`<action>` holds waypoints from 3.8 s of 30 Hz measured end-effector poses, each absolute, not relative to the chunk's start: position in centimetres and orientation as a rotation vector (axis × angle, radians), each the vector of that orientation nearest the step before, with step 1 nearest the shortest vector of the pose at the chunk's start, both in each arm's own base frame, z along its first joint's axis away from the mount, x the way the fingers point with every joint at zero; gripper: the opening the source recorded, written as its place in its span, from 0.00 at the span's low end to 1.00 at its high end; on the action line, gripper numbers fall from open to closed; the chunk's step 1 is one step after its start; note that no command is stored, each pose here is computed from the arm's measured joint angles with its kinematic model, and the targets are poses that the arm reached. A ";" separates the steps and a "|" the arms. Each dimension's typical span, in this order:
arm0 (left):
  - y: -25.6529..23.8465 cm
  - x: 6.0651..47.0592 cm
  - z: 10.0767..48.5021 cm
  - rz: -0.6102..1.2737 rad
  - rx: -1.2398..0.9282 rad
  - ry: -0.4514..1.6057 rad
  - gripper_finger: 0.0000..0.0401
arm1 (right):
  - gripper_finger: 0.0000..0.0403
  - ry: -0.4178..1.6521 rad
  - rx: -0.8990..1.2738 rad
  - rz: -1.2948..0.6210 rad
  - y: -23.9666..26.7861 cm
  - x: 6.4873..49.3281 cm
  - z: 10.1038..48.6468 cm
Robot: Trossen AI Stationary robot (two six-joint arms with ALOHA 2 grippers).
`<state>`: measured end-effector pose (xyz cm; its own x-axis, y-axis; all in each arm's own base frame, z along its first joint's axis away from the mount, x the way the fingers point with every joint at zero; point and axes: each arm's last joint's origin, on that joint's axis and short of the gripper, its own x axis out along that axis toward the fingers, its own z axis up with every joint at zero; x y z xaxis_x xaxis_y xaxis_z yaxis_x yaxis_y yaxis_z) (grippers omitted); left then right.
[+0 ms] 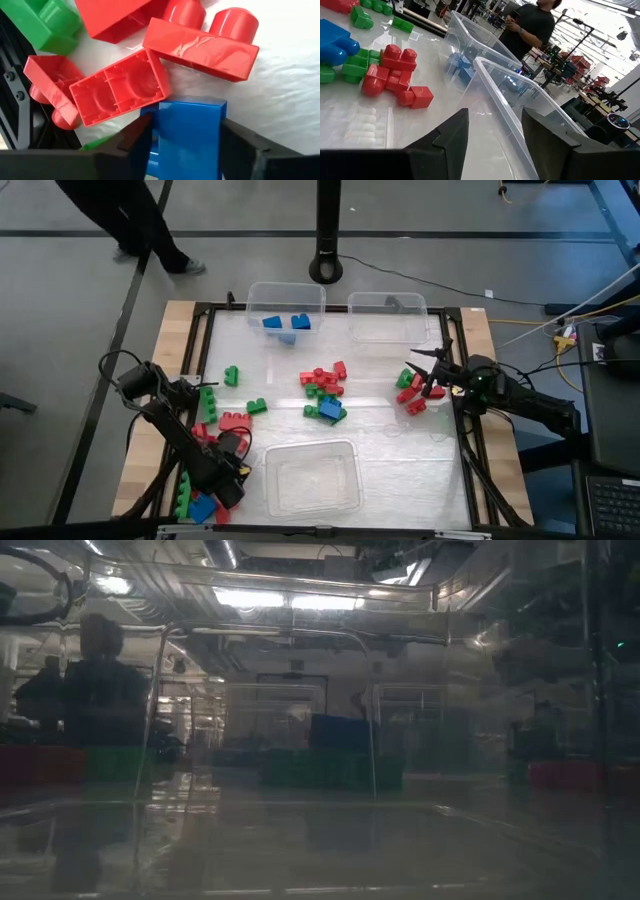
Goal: Sort blocks
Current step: Put the blue game piece into the top left transparent bin
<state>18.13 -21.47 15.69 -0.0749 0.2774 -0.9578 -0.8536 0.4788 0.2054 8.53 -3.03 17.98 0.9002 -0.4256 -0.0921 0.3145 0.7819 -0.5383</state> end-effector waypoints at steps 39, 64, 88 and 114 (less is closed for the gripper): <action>-17.3 15.9 24.0 0.833 -0.564 1.223 0.01 | 0.46 0.202 -0.541 -0.407 -3.0 8.5 18.1; 4.5 23.4 32.1 0.925 -0.070 0.652 0.01 | 0.46 0.197 -0.531 -0.400 -3.0 8.5 18.1; 16.4 23.5 32.2 1.062 0.032 0.576 0.01 | 0.46 0.214 -0.595 -0.458 -3.2 8.5 18.3; 12.9 23.5 33.7 0.884 -0.053 0.703 0.66 | 0.46 0.165 -0.597 -0.445 -3.1 8.5 18.7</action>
<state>23.52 12.93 33.71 0.4270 0.6905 -0.5839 -0.7242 0.6478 0.2365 8.52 -3.11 18.68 0.8927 -0.4502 -0.0224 0.3565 0.7356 -0.5760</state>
